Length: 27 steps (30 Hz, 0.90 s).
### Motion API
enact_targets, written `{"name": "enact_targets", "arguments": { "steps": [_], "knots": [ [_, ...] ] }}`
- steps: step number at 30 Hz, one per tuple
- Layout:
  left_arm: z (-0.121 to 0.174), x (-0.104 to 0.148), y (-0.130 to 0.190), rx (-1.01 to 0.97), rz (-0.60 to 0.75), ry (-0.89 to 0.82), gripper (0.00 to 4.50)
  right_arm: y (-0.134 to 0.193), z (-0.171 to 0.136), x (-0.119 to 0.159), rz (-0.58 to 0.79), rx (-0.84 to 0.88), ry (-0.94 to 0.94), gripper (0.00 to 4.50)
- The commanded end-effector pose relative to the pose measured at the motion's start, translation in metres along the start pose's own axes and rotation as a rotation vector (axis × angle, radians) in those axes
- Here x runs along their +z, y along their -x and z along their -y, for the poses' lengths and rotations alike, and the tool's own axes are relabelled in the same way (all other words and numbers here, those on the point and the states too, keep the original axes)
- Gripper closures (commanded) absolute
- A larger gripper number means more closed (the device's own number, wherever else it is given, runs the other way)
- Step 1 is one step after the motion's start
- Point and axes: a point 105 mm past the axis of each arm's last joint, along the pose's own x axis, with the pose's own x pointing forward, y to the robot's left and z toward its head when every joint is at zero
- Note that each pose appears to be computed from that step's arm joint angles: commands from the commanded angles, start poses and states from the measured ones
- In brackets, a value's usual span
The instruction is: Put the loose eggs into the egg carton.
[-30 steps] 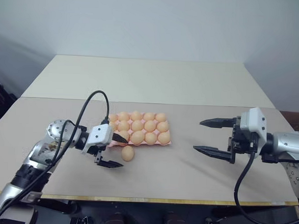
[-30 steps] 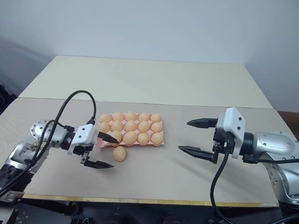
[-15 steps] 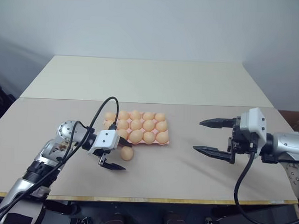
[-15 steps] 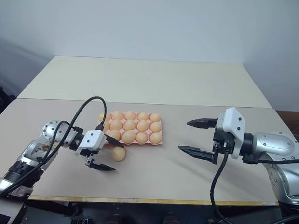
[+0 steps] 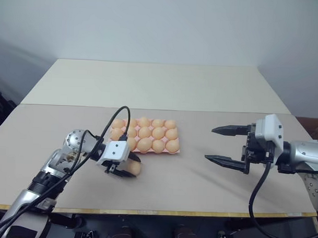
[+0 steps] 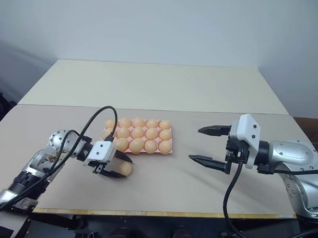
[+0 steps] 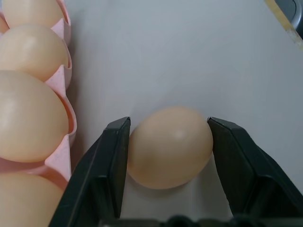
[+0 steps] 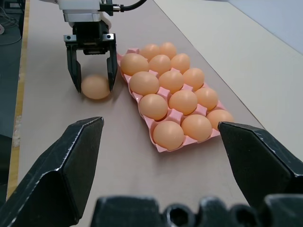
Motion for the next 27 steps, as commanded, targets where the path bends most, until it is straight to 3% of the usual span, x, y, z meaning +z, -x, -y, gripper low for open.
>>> {"name": "enact_targets", "arguments": {
  "steps": [1,5,12,21,27],
  "knots": [
    [0.002,0.003,0.002,-0.002,-0.007,-0.037,1.56,0.003,0.002,0.014,0.029,-0.010,0.048,0.00],
    [0.004,0.004,0.004,-0.010,-0.002,-0.034,1.56,0.002,0.003,0.014,0.031,-0.008,0.050,0.00],
    [0.002,0.009,0.009,0.018,0.018,-0.029,3.20,0.002,0.004,0.015,0.035,-0.009,0.053,0.00],
    [-0.001,0.018,0.015,0.040,0.072,-0.009,3.20,0.003,0.005,0.015,0.035,-0.014,0.051,0.00],
    [-0.030,0.050,0.056,0.211,0.293,0.154,3.20,0.004,0.004,0.015,0.031,-0.017,0.047,0.00]
  ]
}}
